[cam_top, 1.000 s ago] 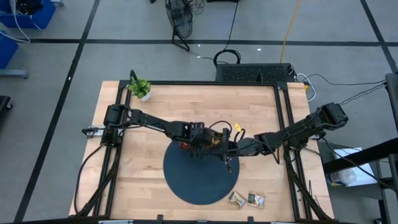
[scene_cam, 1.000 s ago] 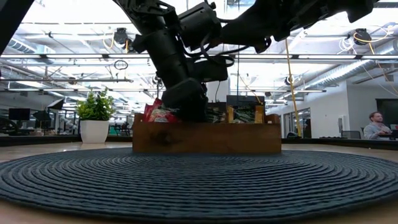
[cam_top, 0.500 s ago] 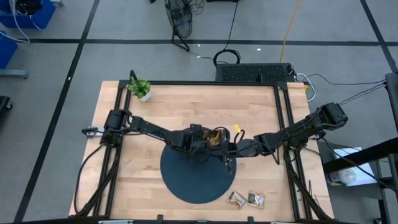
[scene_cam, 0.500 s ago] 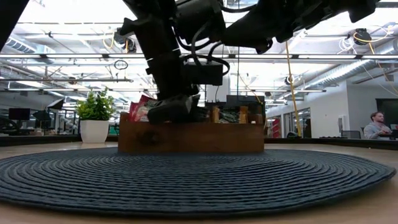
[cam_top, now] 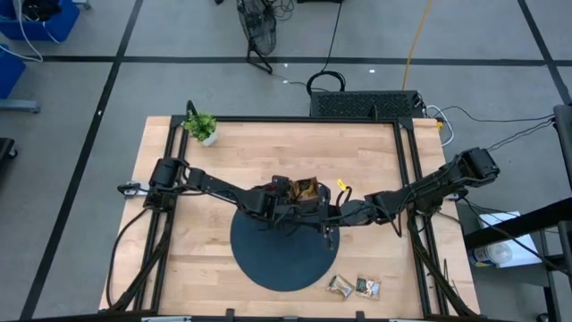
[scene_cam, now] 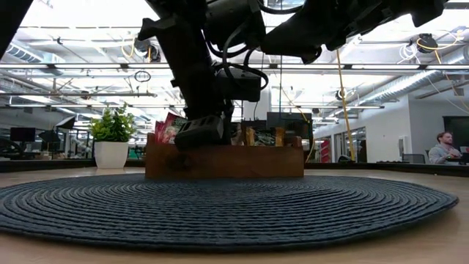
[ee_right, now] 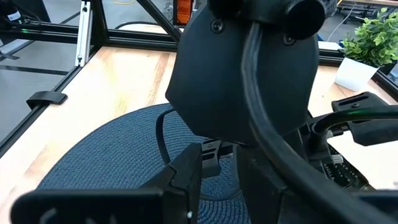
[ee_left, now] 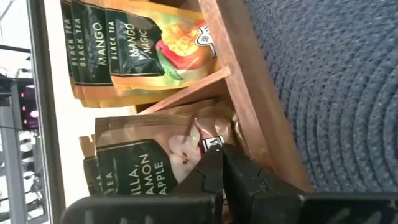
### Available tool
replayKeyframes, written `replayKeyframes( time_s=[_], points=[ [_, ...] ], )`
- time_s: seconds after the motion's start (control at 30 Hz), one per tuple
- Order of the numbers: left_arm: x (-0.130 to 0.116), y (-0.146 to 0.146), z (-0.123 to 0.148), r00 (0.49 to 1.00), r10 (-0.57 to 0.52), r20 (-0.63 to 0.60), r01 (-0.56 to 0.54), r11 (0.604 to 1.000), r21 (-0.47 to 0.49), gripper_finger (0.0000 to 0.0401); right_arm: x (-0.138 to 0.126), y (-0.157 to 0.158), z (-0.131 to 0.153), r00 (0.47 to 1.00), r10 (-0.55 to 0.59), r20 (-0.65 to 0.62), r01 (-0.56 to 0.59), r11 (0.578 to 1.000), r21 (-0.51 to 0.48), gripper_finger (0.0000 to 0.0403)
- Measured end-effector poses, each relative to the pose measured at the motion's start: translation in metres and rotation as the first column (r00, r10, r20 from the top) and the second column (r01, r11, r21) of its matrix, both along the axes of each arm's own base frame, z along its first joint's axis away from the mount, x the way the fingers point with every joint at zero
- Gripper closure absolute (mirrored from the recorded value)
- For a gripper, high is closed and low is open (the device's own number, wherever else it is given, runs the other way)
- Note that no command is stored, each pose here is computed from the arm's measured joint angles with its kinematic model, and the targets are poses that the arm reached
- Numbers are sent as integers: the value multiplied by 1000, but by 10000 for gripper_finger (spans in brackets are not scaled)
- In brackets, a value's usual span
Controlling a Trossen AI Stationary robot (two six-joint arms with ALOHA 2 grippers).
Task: Pick & Place Tea
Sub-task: Put the top right brown tea bag into the middle section of the wooden organizer, then put the left brown tea bag into the middle section of the wooden organizer
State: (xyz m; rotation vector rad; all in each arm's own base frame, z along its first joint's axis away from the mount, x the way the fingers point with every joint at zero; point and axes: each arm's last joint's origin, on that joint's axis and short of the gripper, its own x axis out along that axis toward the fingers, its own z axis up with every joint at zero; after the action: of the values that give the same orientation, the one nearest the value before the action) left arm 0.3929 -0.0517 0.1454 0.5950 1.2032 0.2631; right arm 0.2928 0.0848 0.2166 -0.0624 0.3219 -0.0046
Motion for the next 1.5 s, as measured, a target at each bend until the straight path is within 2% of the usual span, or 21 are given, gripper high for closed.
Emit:
replayKeyframes(
  time_s=[0.33, 0.57, 0.9, 1.0, 1.13, 1.37, 1.5],
  points=[
    [-3, -9, 8, 1000, -7, 24, 8, 999, -50, 340, 1, -1, 2, 1000, -11, 20, 11, 1000, 2, 314],
    [-3, -13, 13, 999, -29, 36, 30, 999, -45, 321, 1, -1, 2, 1000, -9, 18, 9, 1000, 2, 314],
    [-2, -18, 16, 997, -46, 68, 50, 998, -48, 329, 1, 0, 2, 1000, -7, 18, 7, 1000, 3, 314],
    [-3, -21, 17, 995, -82, 53, 84, 996, -34, 333, 1, 0, 2, 1000, -6, 18, 6, 1000, 3, 314],
    [-7, -29, 36, 989, -113, 95, 116, 993, -34, 340, 1, 0, 2, 1000, -5, 17, 5, 1000, 4, 314],
    [-27, -36, 103, 942, -64, 328, 104, 989, -105, 355, 0, 2, 2, 1000, 4, 19, -4, 1000, 5, 314],
    [-42, -33, 123, 921, -47, 388, 105, 986, -131, 364, -4, 11, 4, 995, 100, 7, -100, 994, 44, 314]
  ],
)
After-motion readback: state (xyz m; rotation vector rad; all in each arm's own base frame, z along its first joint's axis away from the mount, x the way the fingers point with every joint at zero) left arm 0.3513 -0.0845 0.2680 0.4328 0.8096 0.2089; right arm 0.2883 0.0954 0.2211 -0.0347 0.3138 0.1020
